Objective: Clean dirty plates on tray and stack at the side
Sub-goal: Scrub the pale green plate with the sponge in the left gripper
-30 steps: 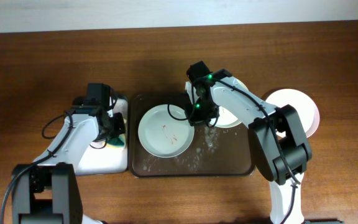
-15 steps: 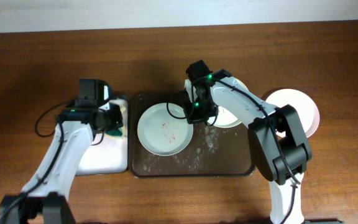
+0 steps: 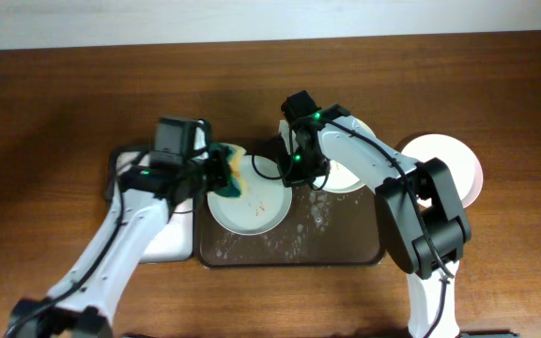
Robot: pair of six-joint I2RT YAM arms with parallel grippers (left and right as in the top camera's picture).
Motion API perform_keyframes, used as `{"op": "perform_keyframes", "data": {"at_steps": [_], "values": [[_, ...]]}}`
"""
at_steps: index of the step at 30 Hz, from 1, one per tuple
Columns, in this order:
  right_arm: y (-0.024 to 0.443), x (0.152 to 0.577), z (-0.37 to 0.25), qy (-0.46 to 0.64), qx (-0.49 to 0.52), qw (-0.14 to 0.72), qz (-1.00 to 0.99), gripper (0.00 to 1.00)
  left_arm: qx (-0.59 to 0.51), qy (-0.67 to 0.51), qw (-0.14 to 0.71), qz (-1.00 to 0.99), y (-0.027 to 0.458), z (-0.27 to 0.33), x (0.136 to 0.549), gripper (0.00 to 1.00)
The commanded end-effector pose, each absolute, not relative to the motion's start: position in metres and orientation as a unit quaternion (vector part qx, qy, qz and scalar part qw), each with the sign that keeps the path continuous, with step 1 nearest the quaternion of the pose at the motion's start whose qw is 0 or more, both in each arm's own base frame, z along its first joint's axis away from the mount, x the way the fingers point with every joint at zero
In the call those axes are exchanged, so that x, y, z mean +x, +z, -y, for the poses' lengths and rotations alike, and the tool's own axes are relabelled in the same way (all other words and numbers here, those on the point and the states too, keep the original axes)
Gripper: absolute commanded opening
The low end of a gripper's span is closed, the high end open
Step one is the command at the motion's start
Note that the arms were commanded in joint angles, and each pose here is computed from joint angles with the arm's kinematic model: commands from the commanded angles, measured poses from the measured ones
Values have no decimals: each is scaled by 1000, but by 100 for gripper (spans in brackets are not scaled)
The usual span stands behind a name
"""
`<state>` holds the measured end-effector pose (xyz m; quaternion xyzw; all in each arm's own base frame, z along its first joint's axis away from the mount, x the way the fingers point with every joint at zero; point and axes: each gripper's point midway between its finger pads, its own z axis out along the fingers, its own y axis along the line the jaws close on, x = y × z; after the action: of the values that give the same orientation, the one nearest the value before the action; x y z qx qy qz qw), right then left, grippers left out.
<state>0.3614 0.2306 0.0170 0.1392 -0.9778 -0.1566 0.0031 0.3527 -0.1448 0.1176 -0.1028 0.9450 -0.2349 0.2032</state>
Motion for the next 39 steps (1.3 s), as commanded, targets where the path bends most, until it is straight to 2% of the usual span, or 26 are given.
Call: {"op": "perform_keyframes", "data": {"at_steps": [1,4,9,13,17,23,28,30,34,36,38,39], "values": [[14,357,-234,-155,145,9,977,4,-219,-235,124,-939,72,169,344,0],[14,357,-234,-155,145,10,977,4,-280,-218,73,-932,40,178,336,0],[14,357,-234,-156,145,9,977,4,-264,-197,53,-943,0,199,331,0],[14,357,-234,-155,145,9,977,4,-273,-78,78,-956,-26,162,322,0],[14,357,-234,-155,145,9,977,4,-281,5,129,-951,-25,128,329,0],[14,356,-233,-154,144,12,977,4,-277,30,145,-949,-16,107,335,0],[14,354,-232,-153,143,17,978,4,-213,-4,206,-955,50,104,346,0],[14,354,-232,-153,143,16,978,21,-189,-11,223,-956,76,102,341,0],[14,354,-232,-153,144,16,978,29,-149,-22,272,-950,122,87,340,0],[14,354,-232,-153,143,16,978,29,-138,-31,274,-951,127,81,341,0],[14,354,-234,-158,145,16,977,43,-147,-19,261,-954,123,67,338,0],[16,352,-239,-171,150,18,974,47,-165,-5,257,-952,122,52,337,0]]}}
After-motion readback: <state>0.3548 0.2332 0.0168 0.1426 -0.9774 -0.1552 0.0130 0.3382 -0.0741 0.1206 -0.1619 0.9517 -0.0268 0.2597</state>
